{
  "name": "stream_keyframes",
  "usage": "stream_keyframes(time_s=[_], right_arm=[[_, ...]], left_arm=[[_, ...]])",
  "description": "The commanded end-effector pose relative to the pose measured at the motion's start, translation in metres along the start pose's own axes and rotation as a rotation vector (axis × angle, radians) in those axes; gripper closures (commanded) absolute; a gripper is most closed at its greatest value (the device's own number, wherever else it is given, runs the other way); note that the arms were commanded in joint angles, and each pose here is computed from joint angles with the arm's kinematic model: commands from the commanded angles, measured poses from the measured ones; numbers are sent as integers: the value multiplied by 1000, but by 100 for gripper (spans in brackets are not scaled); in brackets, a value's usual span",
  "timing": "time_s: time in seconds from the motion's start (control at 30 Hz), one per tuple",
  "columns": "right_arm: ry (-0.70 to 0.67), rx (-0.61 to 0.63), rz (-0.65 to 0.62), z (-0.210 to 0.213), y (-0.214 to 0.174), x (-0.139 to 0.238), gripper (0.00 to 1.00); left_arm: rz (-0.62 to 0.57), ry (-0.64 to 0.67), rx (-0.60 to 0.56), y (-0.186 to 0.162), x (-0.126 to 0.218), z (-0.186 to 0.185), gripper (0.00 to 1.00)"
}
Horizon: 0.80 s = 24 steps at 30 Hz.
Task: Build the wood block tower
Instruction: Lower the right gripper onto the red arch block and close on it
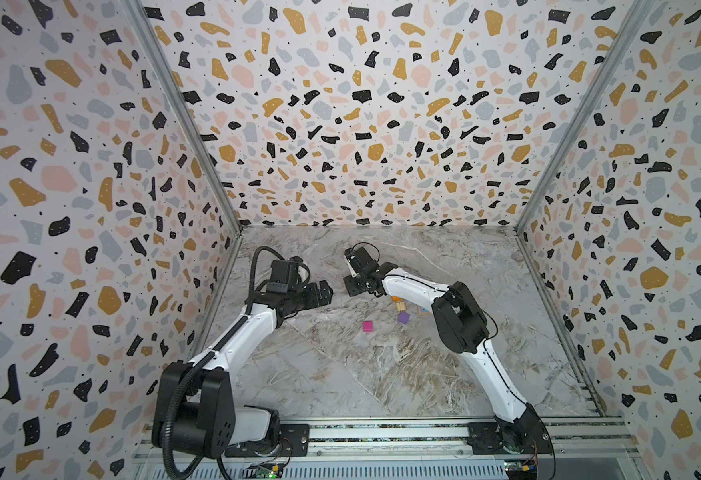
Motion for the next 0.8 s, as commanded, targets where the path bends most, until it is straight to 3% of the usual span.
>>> stream_keyframes(time_s=[0.0, 0.2, 0.43, 0.77], right_arm=[[-14, 15, -21, 4, 13, 11, 62], [-40, 56, -14, 0, 12, 16, 82], [-47, 193, -54, 5, 7, 56, 84], [-11, 277, -63, -2, -45, 98, 84]], left_arm=[[-35, -18, -6, 5, 4, -2, 0], [-37, -16, -6, 5, 4, -1, 0], [-38, -11, -3, 6, 4, 0, 0], [-36, -26, 10, 7, 1, 0, 0]])
Point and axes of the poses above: each gripper's point midway between its finger pads, its own x axis back along the fingers, its own z axis along the line the jaws close on, y = z × x, the point moved 1 cm from there along x, back along the fingers, and after that the axes turned 8 degrees about -x, right-handed, at the moved point
